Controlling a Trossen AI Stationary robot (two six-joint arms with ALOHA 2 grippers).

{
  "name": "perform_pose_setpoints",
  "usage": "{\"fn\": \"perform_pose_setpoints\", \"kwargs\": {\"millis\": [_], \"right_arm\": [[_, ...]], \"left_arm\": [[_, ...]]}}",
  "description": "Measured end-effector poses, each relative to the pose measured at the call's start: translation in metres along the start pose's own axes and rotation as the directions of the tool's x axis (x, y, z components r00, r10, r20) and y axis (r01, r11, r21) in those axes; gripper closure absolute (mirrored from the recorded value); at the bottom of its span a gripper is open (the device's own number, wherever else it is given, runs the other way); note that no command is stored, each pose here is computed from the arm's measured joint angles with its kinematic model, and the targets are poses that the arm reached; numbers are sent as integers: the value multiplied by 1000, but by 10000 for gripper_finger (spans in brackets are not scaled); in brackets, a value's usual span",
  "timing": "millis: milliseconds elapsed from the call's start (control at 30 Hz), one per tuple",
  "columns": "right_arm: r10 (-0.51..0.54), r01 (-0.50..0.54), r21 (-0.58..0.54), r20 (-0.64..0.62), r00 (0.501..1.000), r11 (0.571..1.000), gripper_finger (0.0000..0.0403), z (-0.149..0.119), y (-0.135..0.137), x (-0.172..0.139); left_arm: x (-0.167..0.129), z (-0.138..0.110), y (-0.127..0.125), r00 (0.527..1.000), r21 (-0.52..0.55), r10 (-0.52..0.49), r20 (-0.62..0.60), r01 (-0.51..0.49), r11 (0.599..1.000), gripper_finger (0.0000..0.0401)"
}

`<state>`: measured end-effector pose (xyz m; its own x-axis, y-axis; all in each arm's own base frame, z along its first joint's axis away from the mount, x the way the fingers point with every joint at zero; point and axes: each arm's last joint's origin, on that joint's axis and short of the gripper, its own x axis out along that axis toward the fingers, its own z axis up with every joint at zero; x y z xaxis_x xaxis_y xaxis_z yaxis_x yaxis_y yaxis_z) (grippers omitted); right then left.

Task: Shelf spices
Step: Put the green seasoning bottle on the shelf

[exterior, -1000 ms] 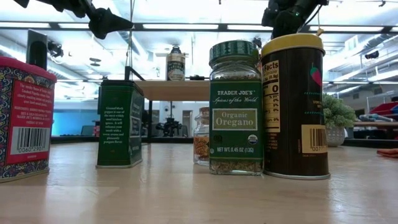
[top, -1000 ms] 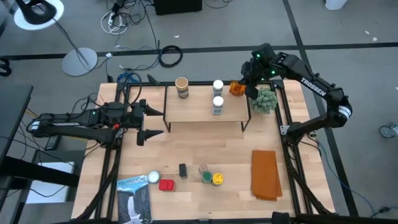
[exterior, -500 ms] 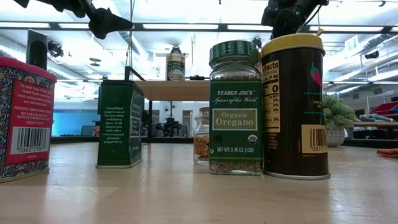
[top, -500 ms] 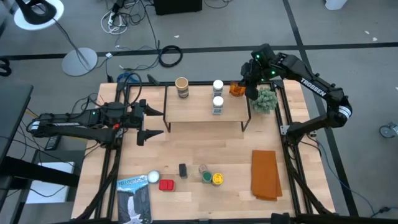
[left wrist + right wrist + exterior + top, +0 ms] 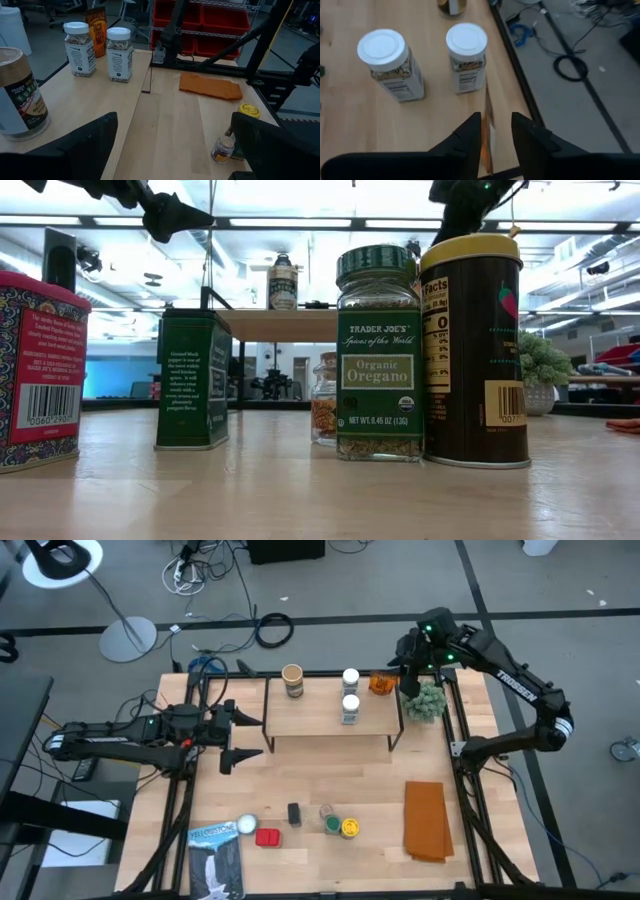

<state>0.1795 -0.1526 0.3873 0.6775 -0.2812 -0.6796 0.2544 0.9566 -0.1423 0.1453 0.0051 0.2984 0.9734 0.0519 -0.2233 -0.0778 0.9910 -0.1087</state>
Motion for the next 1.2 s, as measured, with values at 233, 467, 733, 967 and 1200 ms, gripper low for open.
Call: {"fn": "perform_pose_setpoints", "kwargs": {"millis": [233, 467, 733, 967, 1200], "right_arm": [[-54, 50, 62, 74, 996, 997, 281, -5, 13, -39], [34, -37, 145, 23, 999, 989, 281, -23, 43, -70], [183, -160, 240, -73, 980, 958, 304, -35, 87, -88], [189, -158, 229, -122, 974, 961, 342, -31, 128, -86], [144, -127, 105, -173, 974, 986, 395, -26, 189, -71]], "left_arm": [[0, 0, 0, 1000, 0, 0, 1, 0, 1000, 5], [0, 0, 0, 1000, 0, 0, 2, 0, 1000, 5], [0, 0, 0, 1000, 0, 0, 2, 0, 1000, 5], [0, 0, 0, 1000, 0, 0, 2, 0, 1000, 5], [0, 0, 0, 1000, 0, 0, 2, 0, 1000, 5]]}}
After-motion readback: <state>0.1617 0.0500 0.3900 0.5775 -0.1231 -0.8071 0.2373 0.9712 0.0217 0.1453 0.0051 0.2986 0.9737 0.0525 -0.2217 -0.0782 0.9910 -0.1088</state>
